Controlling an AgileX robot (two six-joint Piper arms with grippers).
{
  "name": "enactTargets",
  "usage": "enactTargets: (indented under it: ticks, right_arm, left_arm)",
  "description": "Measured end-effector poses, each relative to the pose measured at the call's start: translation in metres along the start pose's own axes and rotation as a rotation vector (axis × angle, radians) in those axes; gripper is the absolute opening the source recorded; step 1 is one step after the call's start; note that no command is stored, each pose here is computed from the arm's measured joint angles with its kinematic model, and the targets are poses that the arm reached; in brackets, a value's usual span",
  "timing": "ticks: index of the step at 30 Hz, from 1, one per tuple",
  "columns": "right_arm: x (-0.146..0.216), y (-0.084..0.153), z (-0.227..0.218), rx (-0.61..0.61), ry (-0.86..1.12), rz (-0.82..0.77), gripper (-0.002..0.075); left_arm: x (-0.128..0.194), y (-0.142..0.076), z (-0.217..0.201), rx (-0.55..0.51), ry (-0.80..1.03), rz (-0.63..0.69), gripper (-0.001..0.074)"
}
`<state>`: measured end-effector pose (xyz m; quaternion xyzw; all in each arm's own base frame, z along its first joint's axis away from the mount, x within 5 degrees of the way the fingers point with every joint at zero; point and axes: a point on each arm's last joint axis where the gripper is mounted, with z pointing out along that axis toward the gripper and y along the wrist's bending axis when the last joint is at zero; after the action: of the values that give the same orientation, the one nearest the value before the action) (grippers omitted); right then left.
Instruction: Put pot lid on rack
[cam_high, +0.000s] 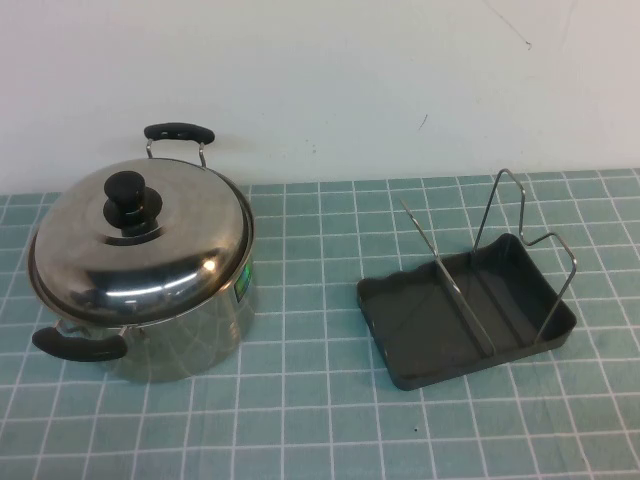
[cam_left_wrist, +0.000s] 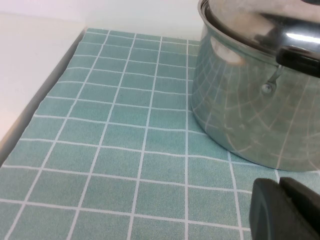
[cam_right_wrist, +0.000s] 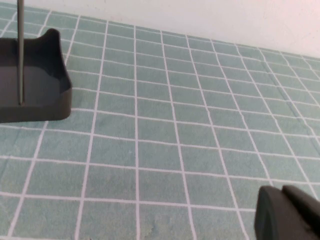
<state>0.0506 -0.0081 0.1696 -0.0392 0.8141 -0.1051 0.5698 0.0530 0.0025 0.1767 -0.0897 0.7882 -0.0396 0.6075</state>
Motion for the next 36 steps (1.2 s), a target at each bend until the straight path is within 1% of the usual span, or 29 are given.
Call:
enactTargets:
  ticks: [23,36]
  right_arm:
    - [0.0,0.0,0.0,0.0,0.0,0.0,-0.0001]
    - [0.0001,-0.0011,0.0,0.012,0.002,-0.028,-0.0001]
  left_arm:
    - [0.0,0.0,0.0,0.0,0.0,-0.003,-0.0002]
    - [-0.0004,0.0018,0.0,-0.019,-0.003,0.056,-0.0002]
